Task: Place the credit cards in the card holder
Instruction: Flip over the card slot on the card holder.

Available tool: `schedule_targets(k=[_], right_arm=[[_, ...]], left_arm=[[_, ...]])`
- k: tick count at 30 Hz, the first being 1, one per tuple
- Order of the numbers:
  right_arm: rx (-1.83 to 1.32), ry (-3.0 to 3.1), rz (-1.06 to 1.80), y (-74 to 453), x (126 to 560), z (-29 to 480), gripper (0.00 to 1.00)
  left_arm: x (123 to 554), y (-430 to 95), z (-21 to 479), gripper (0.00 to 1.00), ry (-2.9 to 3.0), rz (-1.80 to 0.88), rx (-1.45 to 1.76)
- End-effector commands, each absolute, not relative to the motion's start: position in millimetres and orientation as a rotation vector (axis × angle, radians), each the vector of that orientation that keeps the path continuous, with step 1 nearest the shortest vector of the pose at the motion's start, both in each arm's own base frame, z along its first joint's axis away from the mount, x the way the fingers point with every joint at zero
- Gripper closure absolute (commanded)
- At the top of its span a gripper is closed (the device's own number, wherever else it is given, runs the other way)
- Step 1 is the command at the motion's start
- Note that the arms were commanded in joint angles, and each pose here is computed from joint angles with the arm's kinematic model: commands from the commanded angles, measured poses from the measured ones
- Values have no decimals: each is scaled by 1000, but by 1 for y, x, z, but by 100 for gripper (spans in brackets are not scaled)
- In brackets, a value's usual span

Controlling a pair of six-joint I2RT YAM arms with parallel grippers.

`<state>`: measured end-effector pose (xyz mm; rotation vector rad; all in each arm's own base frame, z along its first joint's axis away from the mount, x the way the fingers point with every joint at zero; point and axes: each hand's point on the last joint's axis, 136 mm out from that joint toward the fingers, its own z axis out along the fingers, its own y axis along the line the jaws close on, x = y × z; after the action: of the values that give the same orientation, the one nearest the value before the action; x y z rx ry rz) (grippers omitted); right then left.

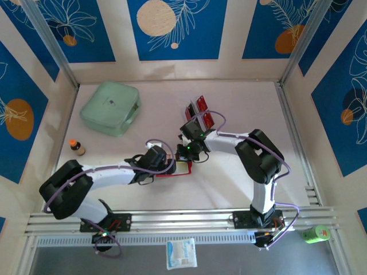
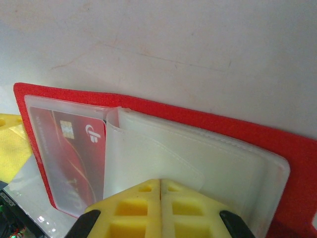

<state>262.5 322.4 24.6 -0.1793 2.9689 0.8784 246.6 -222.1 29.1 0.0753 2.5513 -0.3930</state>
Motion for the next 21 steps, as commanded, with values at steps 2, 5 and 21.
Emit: schedule_targets(k=[2,5,21], right_arm=[[-142,2997,905,317,256,24,100],[-113,2968,922,313,261,34,100],[-19,2948,989,304,266,39,74]], left_arm=[[237,-218,11,4,2592,-365,114],[235,-216,9,7,2592,-365,111],[233,-214,3,11,2600,-357,107]])
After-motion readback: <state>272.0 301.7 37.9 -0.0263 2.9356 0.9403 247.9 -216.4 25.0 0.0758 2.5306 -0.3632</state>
